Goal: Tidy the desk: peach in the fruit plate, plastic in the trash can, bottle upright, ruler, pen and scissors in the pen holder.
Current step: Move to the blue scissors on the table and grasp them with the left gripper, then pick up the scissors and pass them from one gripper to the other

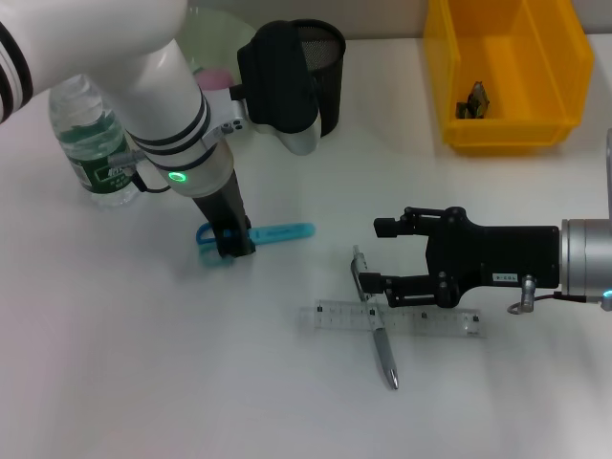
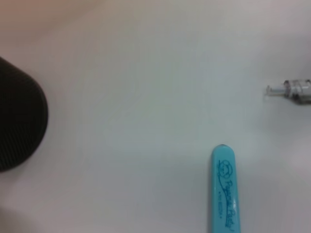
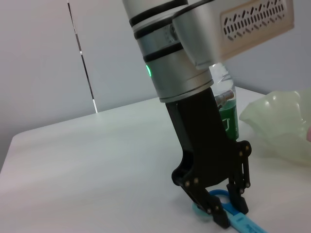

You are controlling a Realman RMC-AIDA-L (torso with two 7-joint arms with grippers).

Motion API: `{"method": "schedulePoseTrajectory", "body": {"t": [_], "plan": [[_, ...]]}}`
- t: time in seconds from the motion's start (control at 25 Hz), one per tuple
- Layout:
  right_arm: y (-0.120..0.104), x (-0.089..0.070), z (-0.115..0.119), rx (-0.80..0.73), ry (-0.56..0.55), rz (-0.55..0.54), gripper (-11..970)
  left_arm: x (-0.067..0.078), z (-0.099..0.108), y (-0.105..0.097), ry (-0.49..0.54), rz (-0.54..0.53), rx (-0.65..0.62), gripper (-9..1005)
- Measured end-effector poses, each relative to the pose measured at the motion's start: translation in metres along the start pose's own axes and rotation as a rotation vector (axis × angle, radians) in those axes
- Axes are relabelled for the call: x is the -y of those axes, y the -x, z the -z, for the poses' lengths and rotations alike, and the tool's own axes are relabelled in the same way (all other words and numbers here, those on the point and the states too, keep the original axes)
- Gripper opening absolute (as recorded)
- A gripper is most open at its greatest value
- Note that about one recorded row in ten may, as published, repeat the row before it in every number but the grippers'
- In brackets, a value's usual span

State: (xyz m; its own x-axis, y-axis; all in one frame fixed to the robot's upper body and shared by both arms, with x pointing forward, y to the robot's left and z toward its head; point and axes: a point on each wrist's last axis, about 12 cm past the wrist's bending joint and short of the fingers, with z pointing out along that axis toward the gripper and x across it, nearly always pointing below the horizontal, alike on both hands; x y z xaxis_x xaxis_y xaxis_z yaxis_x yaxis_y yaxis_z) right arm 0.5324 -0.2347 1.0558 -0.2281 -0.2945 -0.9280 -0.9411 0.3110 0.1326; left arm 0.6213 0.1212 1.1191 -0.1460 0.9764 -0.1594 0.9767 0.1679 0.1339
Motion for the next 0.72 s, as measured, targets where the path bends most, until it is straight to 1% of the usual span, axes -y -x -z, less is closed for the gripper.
{"method": "schedulePoseTrajectory", "body": {"t": [0.2,0.24,0.32,0.36,0.4,0.48,0.56,0.6,0.64,0.68,0.72], "plan": [[0.0,0.0,0.0,0.001,-0.001,-0.001,777,0.001,0.006,0.004,-0.018,0.025,0.055,262],[-0.001,0.0,0.001,0.001,-0.001,-0.003,777,0.001,0.01,0.003,-0.032,0.053,0.092,263],[-0.001,-0.001,0.001,0.002,0.0,-0.005,777,0.001,0.012,0.002,-0.038,0.067,0.109,263],[-0.002,-0.002,0.003,0.005,0.001,-0.012,777,0.0,0.017,-0.002,-0.056,0.108,0.155,263],[-0.003,-0.002,0.004,0.006,0.0,-0.015,777,0.0,0.017,-0.002,-0.056,0.108,0.155,263],[-0.003,-0.003,0.006,0.01,-0.002,-0.018,777,-0.001,0.022,-0.009,-0.072,0.157,0.197,263],[-0.004,-0.004,0.016,0.036,-0.013,-0.029,777,-0.002,0.026,-0.024,-0.102,0.233,0.251,263],[-0.004,-0.004,0.016,0.036,-0.013,-0.029,777,-0.002,0.026,-0.024,-0.102,0.233,0.251,263],[-0.005,-0.004,0.02,0.047,-0.019,-0.033,777,-0.002,0.027,-0.029,-0.117,0.254,0.274,263],[-0.006,-0.004,0.025,0.059,-0.027,-0.038,777,0.001,0.028,-0.037,-0.157,0.287,0.329,263],[-0.006,-0.004,0.025,0.059,-0.027,-0.038,777,0.001,0.028,-0.037,-0.157,0.287,0.329,263]]}}
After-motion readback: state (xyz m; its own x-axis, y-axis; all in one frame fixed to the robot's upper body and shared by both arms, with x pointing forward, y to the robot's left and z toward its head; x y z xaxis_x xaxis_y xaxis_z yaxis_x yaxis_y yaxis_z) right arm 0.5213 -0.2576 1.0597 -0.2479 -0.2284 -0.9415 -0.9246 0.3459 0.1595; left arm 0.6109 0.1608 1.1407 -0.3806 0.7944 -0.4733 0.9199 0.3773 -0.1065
